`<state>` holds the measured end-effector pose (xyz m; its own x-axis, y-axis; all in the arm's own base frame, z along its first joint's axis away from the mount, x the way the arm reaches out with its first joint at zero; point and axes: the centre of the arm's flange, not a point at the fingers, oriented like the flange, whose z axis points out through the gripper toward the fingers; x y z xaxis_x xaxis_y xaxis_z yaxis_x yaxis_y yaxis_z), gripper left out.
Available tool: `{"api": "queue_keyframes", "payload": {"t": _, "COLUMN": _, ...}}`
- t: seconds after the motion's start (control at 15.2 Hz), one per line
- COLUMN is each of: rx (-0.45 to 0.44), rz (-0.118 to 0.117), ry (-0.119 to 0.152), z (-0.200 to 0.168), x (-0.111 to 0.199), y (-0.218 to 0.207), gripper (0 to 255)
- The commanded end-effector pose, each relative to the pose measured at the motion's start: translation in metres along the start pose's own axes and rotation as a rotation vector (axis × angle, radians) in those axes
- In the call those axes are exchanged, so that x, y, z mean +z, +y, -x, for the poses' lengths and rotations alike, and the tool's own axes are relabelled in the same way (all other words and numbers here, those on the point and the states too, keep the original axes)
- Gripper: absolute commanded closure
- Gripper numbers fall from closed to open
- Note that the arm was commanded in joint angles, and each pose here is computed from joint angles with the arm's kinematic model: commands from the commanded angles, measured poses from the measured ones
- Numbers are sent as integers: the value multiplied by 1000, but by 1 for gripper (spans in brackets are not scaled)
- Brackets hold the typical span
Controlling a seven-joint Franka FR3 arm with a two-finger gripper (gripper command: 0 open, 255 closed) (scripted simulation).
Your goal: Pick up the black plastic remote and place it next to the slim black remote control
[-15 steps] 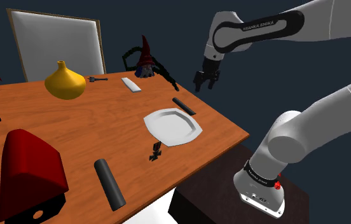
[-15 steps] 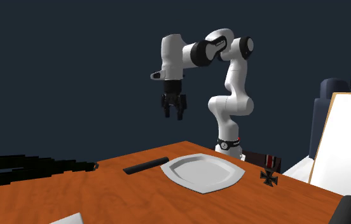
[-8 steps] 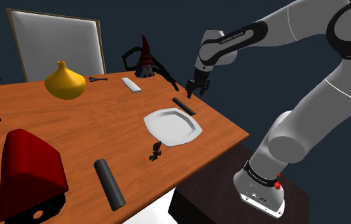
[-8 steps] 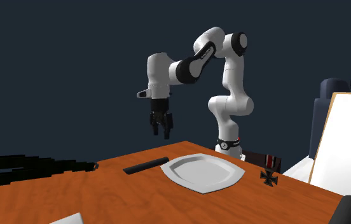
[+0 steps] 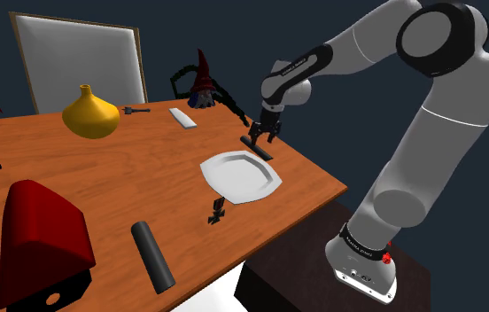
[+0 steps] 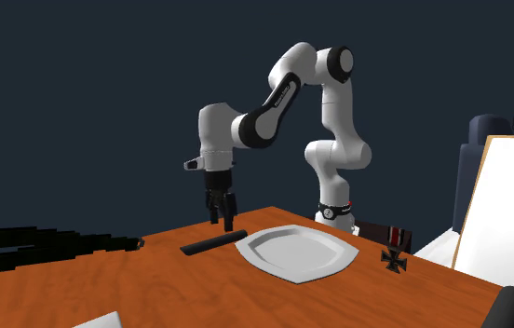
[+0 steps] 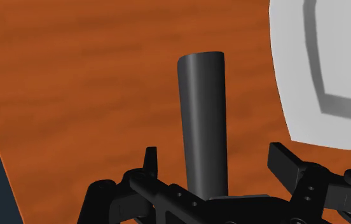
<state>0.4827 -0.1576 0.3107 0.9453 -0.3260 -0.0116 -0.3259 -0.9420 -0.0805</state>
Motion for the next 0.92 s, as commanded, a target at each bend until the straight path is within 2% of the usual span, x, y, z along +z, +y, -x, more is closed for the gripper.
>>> {"api": "queue_keyframes", "payload": {"t": 0.0, "rx": 1, "rz": -1, "ry": 1, "z": 0, "x": 11, "y": -1, "gripper": 0}}
{"api": "queue_keyframes", "payload": {"t": 0.26, "rx": 1, "rz": -1, "ry": 1, "z": 0, "x": 30, "y": -1, "gripper": 0}}
{"api": "queue_keyframes", "payload": {"t": 0.73, "rx": 1, "rz": -1, "ry": 1, "z": 0, "x": 30, "y": -1, "gripper": 0}}
{"api": "queue_keyframes", "payload": {"t": 0.79, "rx": 1, "rz": -1, "ry": 1, "z": 0, "x": 30, "y": -1, "gripper": 255}}
{"api": "queue_keyframes", "payload": {"t": 0.86, "rx": 1, "rz": -1, "ry": 1, "z": 0, "x": 30, "y": -1, "gripper": 255}}
